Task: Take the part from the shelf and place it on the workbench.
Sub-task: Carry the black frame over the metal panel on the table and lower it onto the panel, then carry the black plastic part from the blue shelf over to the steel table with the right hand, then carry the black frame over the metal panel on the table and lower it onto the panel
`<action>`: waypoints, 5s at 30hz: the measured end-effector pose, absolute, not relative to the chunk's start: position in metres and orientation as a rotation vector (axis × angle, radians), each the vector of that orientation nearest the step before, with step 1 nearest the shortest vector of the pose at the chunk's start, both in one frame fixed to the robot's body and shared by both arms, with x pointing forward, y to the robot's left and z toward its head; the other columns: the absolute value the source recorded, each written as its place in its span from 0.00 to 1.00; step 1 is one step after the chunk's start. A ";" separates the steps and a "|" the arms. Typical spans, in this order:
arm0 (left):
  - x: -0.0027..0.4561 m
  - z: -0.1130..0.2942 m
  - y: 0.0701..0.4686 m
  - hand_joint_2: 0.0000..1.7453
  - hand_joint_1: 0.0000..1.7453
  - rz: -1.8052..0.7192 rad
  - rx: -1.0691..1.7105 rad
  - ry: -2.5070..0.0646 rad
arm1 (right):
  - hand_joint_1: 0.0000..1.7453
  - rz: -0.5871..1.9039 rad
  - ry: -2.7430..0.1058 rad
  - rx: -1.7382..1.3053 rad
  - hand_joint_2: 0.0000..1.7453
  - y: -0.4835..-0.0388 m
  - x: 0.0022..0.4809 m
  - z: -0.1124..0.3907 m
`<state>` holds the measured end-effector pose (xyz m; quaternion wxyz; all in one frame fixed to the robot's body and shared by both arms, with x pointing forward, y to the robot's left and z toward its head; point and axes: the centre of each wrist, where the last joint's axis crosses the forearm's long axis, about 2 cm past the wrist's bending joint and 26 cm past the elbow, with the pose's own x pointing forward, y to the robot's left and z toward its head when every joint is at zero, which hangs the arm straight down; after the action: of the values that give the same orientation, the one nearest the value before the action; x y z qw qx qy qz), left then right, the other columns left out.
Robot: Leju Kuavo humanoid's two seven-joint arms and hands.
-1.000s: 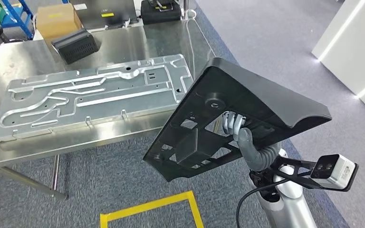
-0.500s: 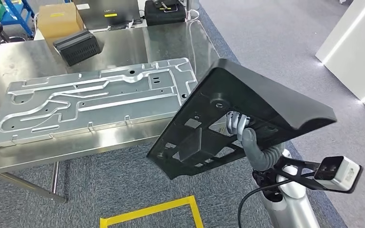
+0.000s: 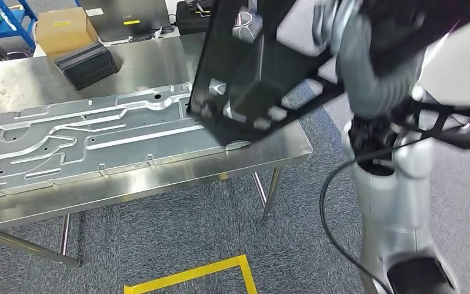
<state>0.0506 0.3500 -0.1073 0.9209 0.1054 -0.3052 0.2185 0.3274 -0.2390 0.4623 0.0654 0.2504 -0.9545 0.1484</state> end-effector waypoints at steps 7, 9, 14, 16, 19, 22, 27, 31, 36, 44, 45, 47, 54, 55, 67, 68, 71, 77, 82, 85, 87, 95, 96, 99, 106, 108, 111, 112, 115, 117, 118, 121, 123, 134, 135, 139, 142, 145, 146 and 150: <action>0.054 -0.107 0.347 0.00 0.00 0.427 0.194 -0.644 | 1.00 0.416 -2.880 0.528 1.00 -0.237 0.355 0.503; 0.055 -0.107 0.346 0.00 0.00 0.432 0.192 -0.645 | 1.00 0.408 -2.855 0.367 1.00 -0.237 0.370 0.500; 0.055 -0.107 0.345 0.00 0.00 0.440 0.189 -0.646 | 1.00 0.453 -2.734 0.090 1.00 -0.236 0.407 0.472; 0.055 -0.107 0.345 0.00 0.00 0.441 0.189 -0.645 | 1.00 0.460 -2.712 0.074 1.00 -0.236 0.414 0.469; 0.055 -0.107 0.345 0.00 0.00 0.443 0.189 -0.646 | 1.00 0.471 -2.680 0.064 1.00 -0.236 0.420 0.464; 0.055 -0.107 0.344 0.00 0.00 0.443 0.188 -0.645 | 1.00 0.479 -2.665 0.046 1.00 -0.235 0.423 0.463; 0.053 -0.108 0.344 0.00 0.00 0.442 0.185 -0.647 | 1.00 0.569 -2.544 -0.145 1.00 -0.231 0.437 0.446; 0.054 -0.107 0.345 0.00 0.00 0.439 0.183 -0.657 | 1.00 0.566 -2.526 -0.117 1.00 -0.232 0.453 0.422; 0.052 -0.108 0.345 0.00 0.00 0.436 0.191 -0.652 | 1.00 0.517 -2.529 -0.049 1.00 -0.234 0.455 0.408; 0.051 -0.108 0.345 0.00 0.00 0.453 0.200 -0.652 | 1.00 0.546 -2.496 -0.057 1.00 -0.230 0.454 0.405; 0.051 -0.108 0.345 0.00 0.00 0.454 0.200 -0.653 | 1.00 0.549 -2.498 -0.058 1.00 -0.230 0.454 0.406; 0.052 -0.108 0.345 0.00 0.00 0.453 0.201 -0.655 | 1.00 0.552 -2.499 -0.061 1.00 -0.230 0.454 0.407; 0.047 -0.108 0.347 0.00 0.00 0.444 0.212 -0.642 | 1.00 0.559 -2.505 -0.078 1.00 -0.228 0.454 0.407; 0.047 -0.108 0.347 0.00 0.00 0.443 0.213 -0.643 | 1.00 0.558 -2.504 -0.078 1.00 -0.228 0.454 0.407; 0.046 -0.108 0.349 0.00 0.00 0.441 0.215 -0.641 | 1.00 0.555 -2.504 -0.077 1.00 -0.226 0.454 0.407; 0.046 -0.108 0.349 0.00 0.00 0.441 0.215 -0.640 | 1.00 0.556 -2.504 -0.076 1.00 -0.225 0.454 0.407; 0.047 -0.108 0.349 0.00 0.00 0.442 0.215 -0.643 | 1.00 0.555 -2.504 -0.077 1.00 -0.226 0.454 0.407; 0.047 -0.108 0.348 0.00 0.00 0.442 0.212 -0.643 | 1.00 0.559 -2.501 -0.094 1.00 -0.227 0.455 0.405; 0.044 -0.108 0.348 0.00 0.00 0.444 0.212 -0.642 | 1.00 0.549 -2.566 -0.143 1.00 -0.225 0.450 0.416; 0.043 -0.108 0.348 0.00 0.00 0.449 0.214 -0.643 | 1.00 0.562 -2.592 -0.219 1.00 -0.222 0.444 0.427; 0.045 -0.108 0.348 0.00 0.00 0.453 0.212 -0.647 | 1.00 0.595 -2.587 -0.307 1.00 -0.219 0.441 0.435; 0.048 -0.108 0.348 0.00 0.00 0.439 0.200 -0.673 | 1.00 0.721 -2.433 -1.089 1.00 -0.225 0.452 0.433; 0.047 -0.108 0.348 0.00 0.00 0.436 0.199 -0.674 | 1.00 0.715 -2.435 -1.130 1.00 -0.230 0.454 0.431; 0.046 -0.108 0.348 0.00 0.00 0.433 0.198 -0.675 | 1.00 0.678 -2.435 -1.155 1.00 -0.243 0.457 0.429; 0.048 -0.108 0.348 0.00 0.00 0.433 0.186 -0.698 | 1.00 0.646 -2.372 -1.215 1.00 -0.269 0.461 0.427; 0.048 -0.108 0.348 0.00 0.00 0.435 0.186 -0.698 | 1.00 0.650 -2.358 -1.248 1.00 -0.273 0.461 0.430; 0.048 -0.108 0.348 0.00 0.00 0.438 0.184 -0.700 | 1.00 0.654 -2.325 -1.305 1.00 -0.274 0.462 0.435; 0.047 -0.108 0.349 0.00 0.00 0.438 0.184 -0.700 | 1.00 0.657 -2.309 -1.322 1.00 -0.274 0.462 0.435; 0.047 -0.108 0.350 0.00 0.00 0.436 0.181 -0.706 | 1.00 0.702 -2.244 -1.359 1.00 -0.274 0.466 0.436; 0.047 -0.108 0.351 0.00 0.00 0.433 0.180 -0.711 | 1.00 0.778 -2.175 -1.387 1.00 -0.274 0.471 0.433; 0.047 -0.108 0.352 0.00 0.00 0.432 0.180 -0.713 | 1.00 0.824 -2.133 -1.404 1.00 -0.274 0.474 0.428; 0.046 -0.108 0.352 0.00 0.00 0.430 0.179 -0.717 | 1.00 0.954 -2.016 -1.430 1.00 -0.274 0.483 0.409; 0.047 -0.108 0.353 0.00 0.00 0.430 0.178 -0.719 | 1.00 1.048 -1.940 -1.429 1.00 -0.271 0.488 0.399; 0.051 -0.107 0.355 0.00 0.00 0.438 0.175 -0.728 | 1.00 1.425 -1.693 -1.303 1.00 -0.224 0.497 0.330; 0.050 -0.107 0.355 0.00 0.00 0.439 0.176 -0.726 | 1.00 1.440 -1.681 -1.293 1.00 -0.223 0.497 0.327; 0.049 -0.107 0.356 0.00 0.00 0.446 0.188 -0.723 | 1.00 1.527 -1.639 -1.244 1.00 -0.209 0.496 0.318; 0.050 -0.107 0.356 0.00 0.00 0.453 0.194 -0.729 | 1.00 1.610 -1.590 -1.211 1.00 -0.189 0.491 0.304; 0.051 -0.107 0.356 0.00 0.00 0.453 0.196 -0.743 | 1.00 1.673 -1.549 -1.184 1.00 -0.174 0.484 0.284; 0.051 -0.107 0.356 0.00 0.00 0.452 0.197 -0.747 | 1.00 1.689 -1.538 -1.177 1.00 -0.171 0.482 0.277; 0.050 -0.107 0.357 0.00 0.00 0.443 0.200 -0.757 | 1.00 1.741 -1.484 -1.141 1.00 -0.165 0.472 0.248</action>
<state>0.0498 0.3575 -0.1066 0.9005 0.0964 -0.3659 0.2142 0.4716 -0.1649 0.2476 0.2885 -0.4274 -0.5557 0.6522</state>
